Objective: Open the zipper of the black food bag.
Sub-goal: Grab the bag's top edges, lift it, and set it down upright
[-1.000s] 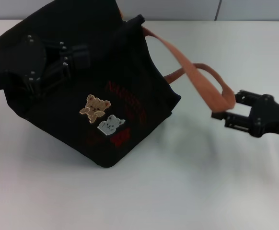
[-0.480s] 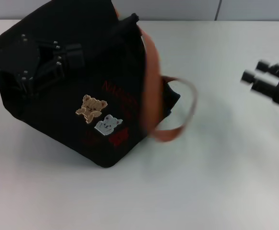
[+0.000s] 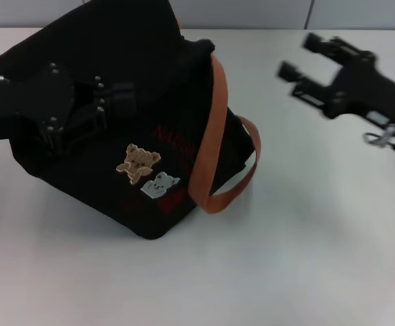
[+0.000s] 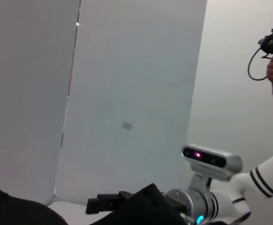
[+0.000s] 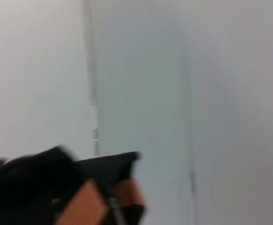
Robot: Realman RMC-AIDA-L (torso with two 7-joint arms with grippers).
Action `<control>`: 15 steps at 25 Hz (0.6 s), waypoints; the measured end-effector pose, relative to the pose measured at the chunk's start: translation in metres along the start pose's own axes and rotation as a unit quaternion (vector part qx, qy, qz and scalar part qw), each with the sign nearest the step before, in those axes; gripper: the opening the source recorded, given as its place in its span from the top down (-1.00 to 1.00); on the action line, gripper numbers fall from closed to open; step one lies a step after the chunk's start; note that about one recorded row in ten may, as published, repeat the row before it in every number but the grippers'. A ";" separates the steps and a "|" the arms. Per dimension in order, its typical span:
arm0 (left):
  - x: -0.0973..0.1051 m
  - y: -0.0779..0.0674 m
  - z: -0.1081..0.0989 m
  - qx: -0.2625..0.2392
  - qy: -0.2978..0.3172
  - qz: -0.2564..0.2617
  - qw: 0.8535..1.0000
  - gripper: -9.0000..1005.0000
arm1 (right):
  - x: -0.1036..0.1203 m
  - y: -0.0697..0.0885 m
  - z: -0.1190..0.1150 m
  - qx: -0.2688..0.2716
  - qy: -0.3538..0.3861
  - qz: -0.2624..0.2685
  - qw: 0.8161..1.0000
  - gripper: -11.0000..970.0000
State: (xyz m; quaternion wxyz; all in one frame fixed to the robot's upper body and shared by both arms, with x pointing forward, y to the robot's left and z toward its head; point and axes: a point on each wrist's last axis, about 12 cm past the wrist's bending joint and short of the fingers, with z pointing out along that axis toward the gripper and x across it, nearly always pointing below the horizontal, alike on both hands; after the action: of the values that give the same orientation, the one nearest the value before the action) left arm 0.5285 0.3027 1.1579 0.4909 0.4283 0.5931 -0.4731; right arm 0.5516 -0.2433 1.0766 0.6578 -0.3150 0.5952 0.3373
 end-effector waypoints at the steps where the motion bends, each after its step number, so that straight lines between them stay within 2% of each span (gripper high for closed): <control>1: 0.000 0.000 0.000 0.001 0.000 0.000 1.000 0.88 | 0.002 0.006 0.008 -0.009 -0.005 -0.027 1.000 -0.42; 7: 0.001 0.000 0.002 0.003 -0.001 -0.001 1.000 0.88 | 0.017 0.033 0.037 -0.017 -0.009 -0.160 0.987 -0.42; 8: 0.001 0.000 0.002 0.003 -0.001 -0.001 1.000 0.88 | 0.017 0.033 0.037 -0.017 -0.009 -0.160 0.987 -0.42; 12: 0.001 0.000 0.003 0.004 -0.002 -0.001 1.000 0.88 | 0.019 0.041 0.047 0.009 -0.022 -0.224 0.974 -0.42; 15: 0.001 0.000 0.004 0.005 -0.003 -0.001 1.000 0.88 | 0.018 0.041 0.051 0.020 -0.025 -0.247 0.969 -0.42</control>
State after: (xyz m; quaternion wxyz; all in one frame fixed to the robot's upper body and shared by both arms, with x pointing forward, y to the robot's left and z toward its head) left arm 0.5290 0.2992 1.1570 0.4896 0.4290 0.5897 -0.4782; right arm 0.5478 -0.1769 1.0631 0.7413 -0.4305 0.4892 0.1605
